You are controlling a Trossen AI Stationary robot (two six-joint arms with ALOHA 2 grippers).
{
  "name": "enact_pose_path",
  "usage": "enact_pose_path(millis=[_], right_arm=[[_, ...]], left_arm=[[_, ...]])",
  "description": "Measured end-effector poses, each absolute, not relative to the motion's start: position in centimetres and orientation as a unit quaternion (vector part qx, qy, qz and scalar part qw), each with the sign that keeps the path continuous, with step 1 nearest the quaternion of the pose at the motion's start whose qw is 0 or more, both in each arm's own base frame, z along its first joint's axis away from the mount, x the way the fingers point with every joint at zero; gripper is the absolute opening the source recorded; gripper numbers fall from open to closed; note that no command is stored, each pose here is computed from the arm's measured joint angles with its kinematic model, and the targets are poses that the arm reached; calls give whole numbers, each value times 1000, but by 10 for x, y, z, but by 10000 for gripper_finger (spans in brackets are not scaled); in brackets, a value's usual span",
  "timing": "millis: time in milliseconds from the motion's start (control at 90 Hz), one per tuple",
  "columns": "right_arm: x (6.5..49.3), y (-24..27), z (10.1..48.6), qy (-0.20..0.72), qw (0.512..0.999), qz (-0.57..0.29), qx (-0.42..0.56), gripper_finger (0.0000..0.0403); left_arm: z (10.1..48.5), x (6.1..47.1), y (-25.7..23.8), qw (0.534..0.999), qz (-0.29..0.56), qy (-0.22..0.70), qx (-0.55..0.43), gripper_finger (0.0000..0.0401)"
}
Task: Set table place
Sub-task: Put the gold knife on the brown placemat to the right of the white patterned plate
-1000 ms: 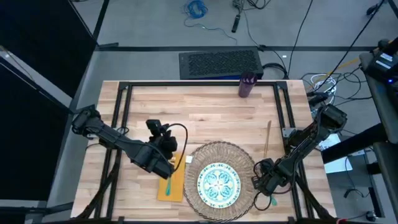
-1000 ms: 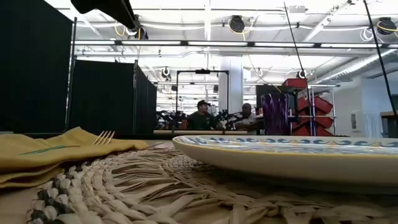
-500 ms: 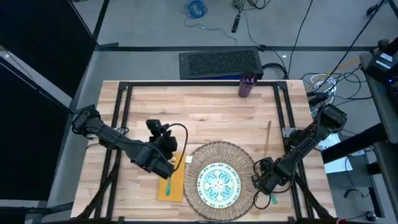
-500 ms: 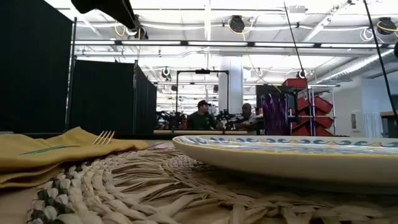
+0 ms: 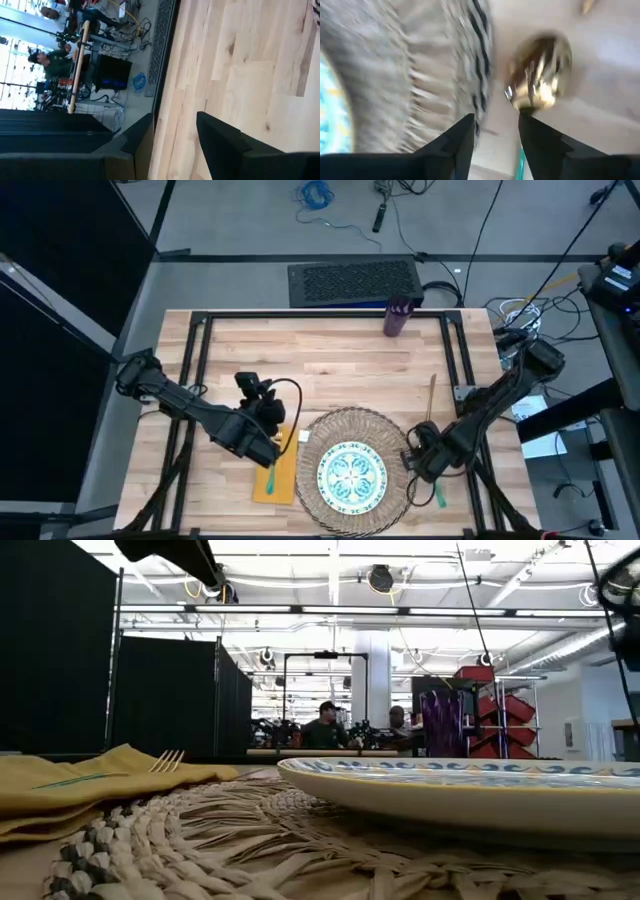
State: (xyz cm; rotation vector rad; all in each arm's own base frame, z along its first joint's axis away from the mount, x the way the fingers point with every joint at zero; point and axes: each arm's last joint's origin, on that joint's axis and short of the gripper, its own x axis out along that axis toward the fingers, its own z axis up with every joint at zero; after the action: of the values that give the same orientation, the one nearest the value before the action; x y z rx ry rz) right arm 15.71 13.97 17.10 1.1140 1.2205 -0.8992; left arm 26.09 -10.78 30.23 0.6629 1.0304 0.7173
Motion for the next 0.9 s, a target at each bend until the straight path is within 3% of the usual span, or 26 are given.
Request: enact_pose_path(millis=[411, 900], right_arm=[[155, 72, 195, 514, 607, -445, 412, 148], [156, 28, 177, 557, 577, -475, 361, 148]], left_arm=[[302, 261, -107, 759, 331, 472, 301, 136], [302, 261, -108, 761, 334, 470, 296, 136]])
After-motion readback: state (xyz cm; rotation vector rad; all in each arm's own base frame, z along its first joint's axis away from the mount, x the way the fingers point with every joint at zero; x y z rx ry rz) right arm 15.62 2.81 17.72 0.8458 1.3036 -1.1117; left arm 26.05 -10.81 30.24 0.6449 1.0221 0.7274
